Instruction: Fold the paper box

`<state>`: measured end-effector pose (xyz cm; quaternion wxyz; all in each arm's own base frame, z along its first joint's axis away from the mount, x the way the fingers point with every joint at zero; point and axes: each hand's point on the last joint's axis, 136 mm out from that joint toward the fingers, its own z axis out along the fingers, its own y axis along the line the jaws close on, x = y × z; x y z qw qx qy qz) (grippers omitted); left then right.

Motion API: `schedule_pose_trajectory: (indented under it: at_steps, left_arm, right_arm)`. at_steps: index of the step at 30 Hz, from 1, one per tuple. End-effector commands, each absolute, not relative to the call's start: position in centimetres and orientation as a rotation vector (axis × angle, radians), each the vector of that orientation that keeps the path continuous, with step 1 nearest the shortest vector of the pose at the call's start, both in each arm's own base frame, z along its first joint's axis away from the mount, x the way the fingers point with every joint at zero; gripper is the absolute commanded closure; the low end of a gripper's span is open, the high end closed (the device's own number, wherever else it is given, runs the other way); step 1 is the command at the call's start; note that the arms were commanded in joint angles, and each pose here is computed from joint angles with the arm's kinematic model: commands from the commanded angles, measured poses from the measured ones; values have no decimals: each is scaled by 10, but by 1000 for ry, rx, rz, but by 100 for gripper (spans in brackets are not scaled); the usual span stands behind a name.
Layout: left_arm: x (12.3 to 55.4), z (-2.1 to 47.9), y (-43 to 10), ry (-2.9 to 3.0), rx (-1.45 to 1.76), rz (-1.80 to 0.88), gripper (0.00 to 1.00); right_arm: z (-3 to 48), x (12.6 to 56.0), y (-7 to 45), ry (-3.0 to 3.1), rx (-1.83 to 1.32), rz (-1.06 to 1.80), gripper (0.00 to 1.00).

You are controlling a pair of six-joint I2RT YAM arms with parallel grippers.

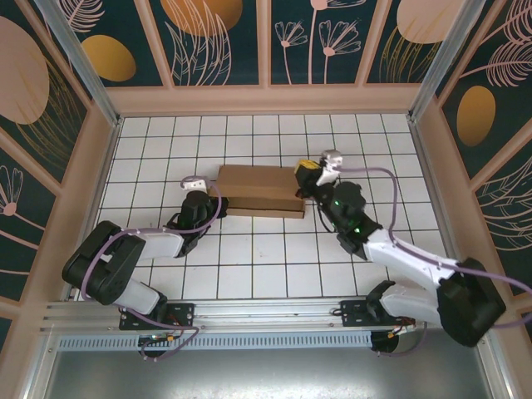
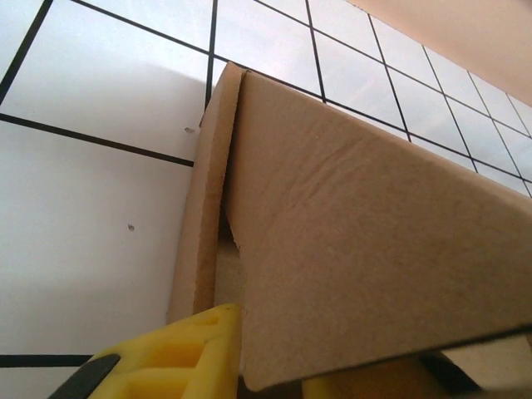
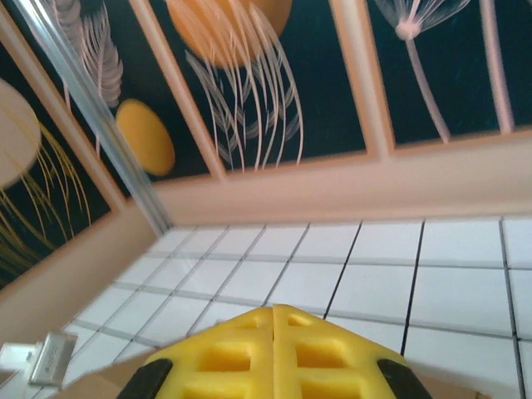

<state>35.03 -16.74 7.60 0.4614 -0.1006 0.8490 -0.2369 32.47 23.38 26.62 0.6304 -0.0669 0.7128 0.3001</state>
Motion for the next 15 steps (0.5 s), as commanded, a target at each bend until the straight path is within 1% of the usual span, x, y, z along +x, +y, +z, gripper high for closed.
schedule_pose_trajectory:
  at_steps: [1, 2, 4, 7, 10, 15]
  left_arm:
    - [348, 80, -176, 2119, -203, -604, 70]
    - [348, 82, -177, 2117, -197, -614, 66]
    - [347, 87, -178, 2118, -195, -627, 49]
    - [344, 100, -175, 2106, -210, -629, 36]
    - [336, 111, -170, 2106, -229, -637, 27]
    - [315, 114, -168, 2144, -250, -692, 26]
  right_arm:
    - [199, 331, 252, 1917, -206, 668, 100]
    - [191, 335, 255, 1962, -197, 664, 100]
    - [173, 342, 261, 2057, -190, 635, 100]
    - [163, 346, 260, 2087, -177, 614, 100]
    - [159, 348, 260, 2089, -186, 606, 100]
    - [151, 352, 260, 2114, -208, 596, 100]
